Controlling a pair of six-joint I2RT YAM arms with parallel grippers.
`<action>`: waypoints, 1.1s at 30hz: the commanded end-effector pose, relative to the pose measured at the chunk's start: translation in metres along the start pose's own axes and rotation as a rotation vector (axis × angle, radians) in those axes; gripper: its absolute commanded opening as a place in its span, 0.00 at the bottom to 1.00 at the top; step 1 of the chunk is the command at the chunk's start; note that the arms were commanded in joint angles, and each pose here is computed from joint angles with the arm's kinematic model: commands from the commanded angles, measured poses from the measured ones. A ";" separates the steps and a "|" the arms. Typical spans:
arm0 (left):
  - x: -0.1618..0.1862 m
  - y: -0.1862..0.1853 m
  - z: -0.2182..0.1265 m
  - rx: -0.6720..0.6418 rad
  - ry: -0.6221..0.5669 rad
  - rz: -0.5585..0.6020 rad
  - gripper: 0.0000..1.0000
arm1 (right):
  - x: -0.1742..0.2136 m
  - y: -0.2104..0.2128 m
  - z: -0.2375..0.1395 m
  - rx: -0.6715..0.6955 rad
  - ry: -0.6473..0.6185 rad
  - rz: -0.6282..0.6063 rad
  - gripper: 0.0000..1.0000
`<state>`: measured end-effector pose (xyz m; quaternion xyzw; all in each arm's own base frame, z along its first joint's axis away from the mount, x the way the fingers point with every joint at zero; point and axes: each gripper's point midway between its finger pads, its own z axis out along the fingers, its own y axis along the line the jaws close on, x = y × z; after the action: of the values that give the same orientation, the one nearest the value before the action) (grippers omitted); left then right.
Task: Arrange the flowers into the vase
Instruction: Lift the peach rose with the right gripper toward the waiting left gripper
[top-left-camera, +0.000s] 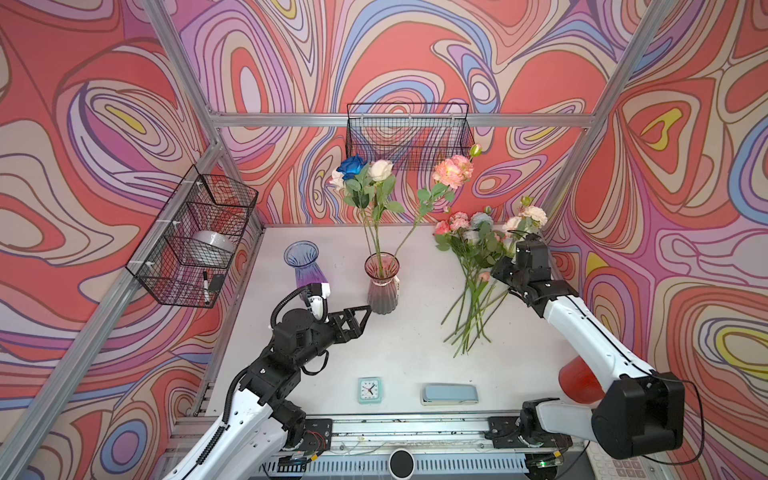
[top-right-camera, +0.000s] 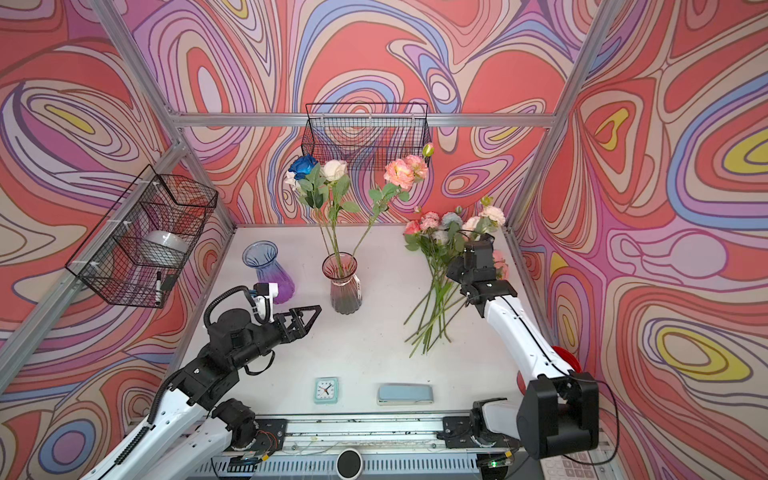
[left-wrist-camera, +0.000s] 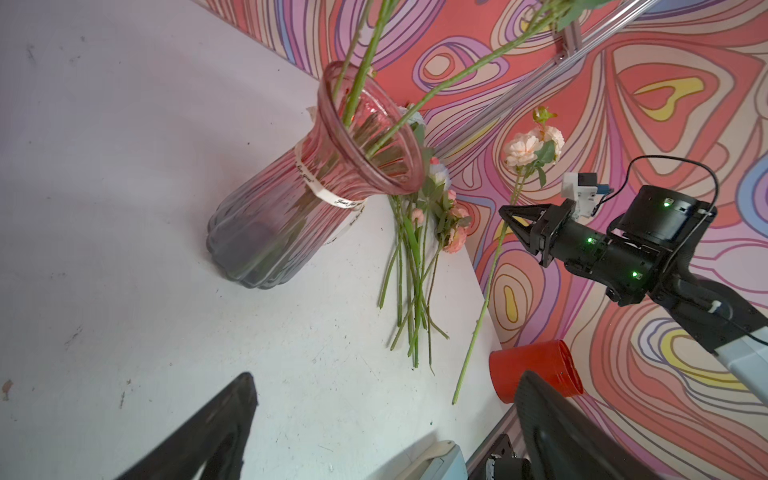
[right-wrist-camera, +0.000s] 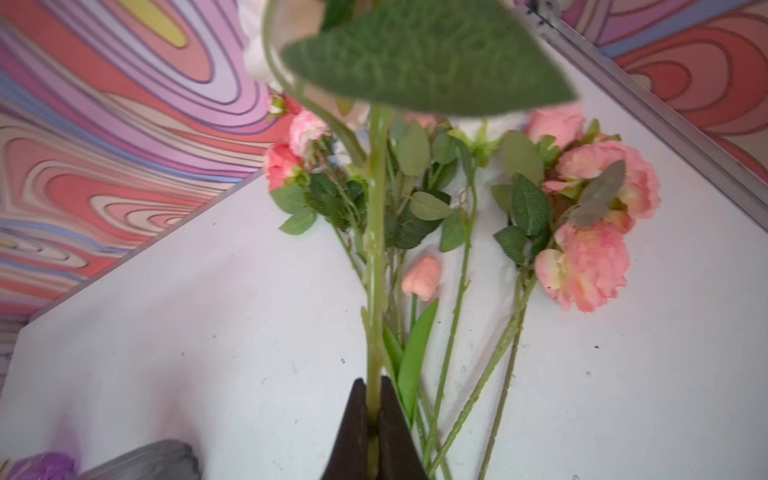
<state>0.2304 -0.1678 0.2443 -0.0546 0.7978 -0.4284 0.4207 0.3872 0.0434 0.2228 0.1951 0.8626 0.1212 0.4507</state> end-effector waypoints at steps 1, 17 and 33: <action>-0.003 -0.024 -0.008 0.080 0.023 0.062 0.99 | 0.007 0.038 -0.034 -0.148 -0.008 -0.092 0.00; 0.027 -0.114 -0.010 0.500 0.241 0.174 0.92 | 0.039 0.152 -0.187 -0.920 0.007 -0.199 0.00; 0.054 -0.183 -0.005 0.684 0.311 0.324 0.62 | 0.109 0.255 -0.251 -1.234 0.067 -0.340 0.00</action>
<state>0.1489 -0.3000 0.3131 0.2529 0.7041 -0.5825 0.3177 0.1831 0.3011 0.3570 -0.2349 0.6982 0.5257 0.4255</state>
